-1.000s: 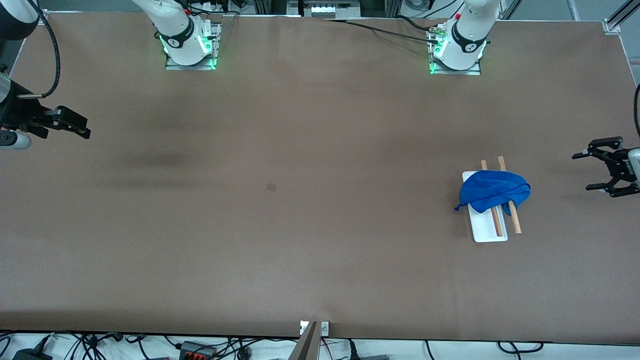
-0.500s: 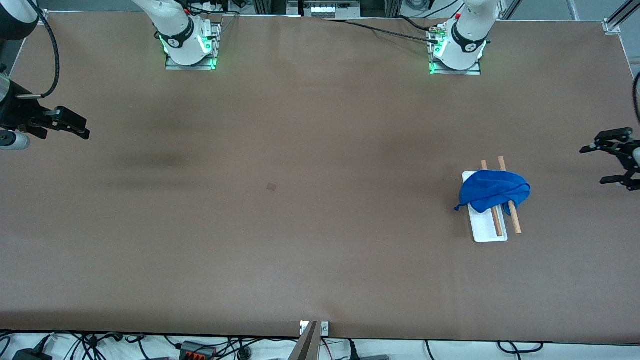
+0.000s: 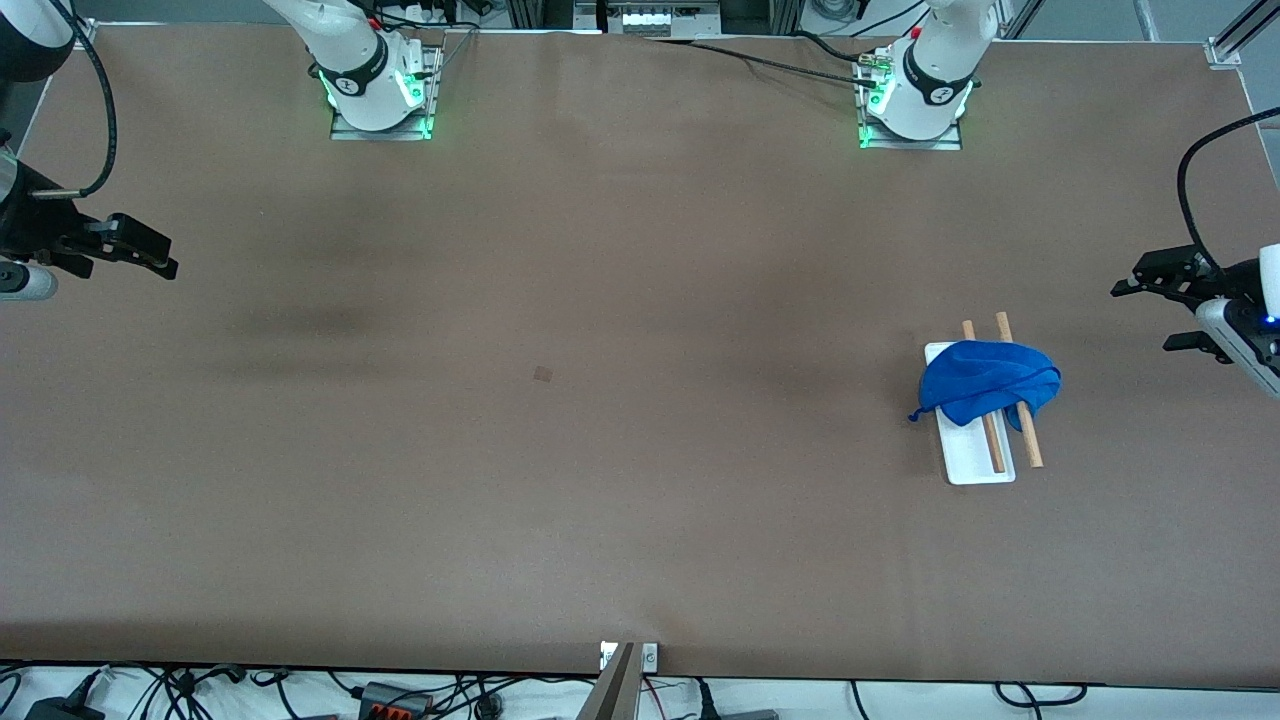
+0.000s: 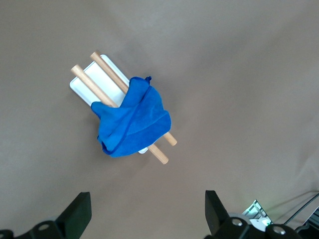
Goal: Pass towel and hang on rack
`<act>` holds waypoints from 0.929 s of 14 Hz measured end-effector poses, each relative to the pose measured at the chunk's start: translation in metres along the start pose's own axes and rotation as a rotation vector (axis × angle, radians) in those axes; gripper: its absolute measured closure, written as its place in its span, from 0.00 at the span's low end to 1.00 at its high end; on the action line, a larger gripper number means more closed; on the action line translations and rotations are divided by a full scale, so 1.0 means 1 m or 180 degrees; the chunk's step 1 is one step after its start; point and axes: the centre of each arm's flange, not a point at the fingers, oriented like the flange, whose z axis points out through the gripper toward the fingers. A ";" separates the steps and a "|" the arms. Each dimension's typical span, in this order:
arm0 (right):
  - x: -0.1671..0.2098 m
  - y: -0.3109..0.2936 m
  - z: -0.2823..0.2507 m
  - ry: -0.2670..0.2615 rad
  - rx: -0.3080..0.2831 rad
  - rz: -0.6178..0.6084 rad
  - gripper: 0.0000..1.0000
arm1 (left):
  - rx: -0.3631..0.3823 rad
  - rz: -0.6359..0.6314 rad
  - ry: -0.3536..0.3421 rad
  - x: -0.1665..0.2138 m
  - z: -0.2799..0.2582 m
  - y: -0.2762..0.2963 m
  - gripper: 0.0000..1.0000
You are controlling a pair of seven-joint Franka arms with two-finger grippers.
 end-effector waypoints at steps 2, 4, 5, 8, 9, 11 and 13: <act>0.000 0.000 -0.001 0.0008 0.0000 -0.0003 0.00 | 0.0035 -0.0198 0.0011 -0.003 -0.006 0.002 0.00; 0.000 0.000 -0.001 0.0011 0.0000 -0.0003 0.00 | 0.0106 -0.0619 0.0028 -0.003 -0.017 0.019 0.00; 0.000 -0.001 -0.001 0.0013 0.0000 -0.0003 0.00 | 0.0148 -0.0855 0.0016 0.001 -0.020 0.036 0.00; 0.001 -0.001 -0.002 0.0026 0.0000 -0.0003 0.00 | 0.0338 -0.1469 -0.0005 0.014 -0.021 0.090 0.00; 0.001 0.000 -0.002 0.0031 -0.0001 -0.0003 0.00 | 0.0424 -0.1587 0.0013 0.015 -0.021 0.102 0.00; 0.001 -0.001 -0.002 0.0044 -0.0001 -0.0004 0.00 | 0.0629 -0.1698 0.0080 0.014 -0.021 0.111 0.00; 0.002 0.000 -0.003 0.0073 -0.0002 -0.0004 0.00 | 0.0739 -0.1798 0.0112 0.003 -0.021 0.101 0.00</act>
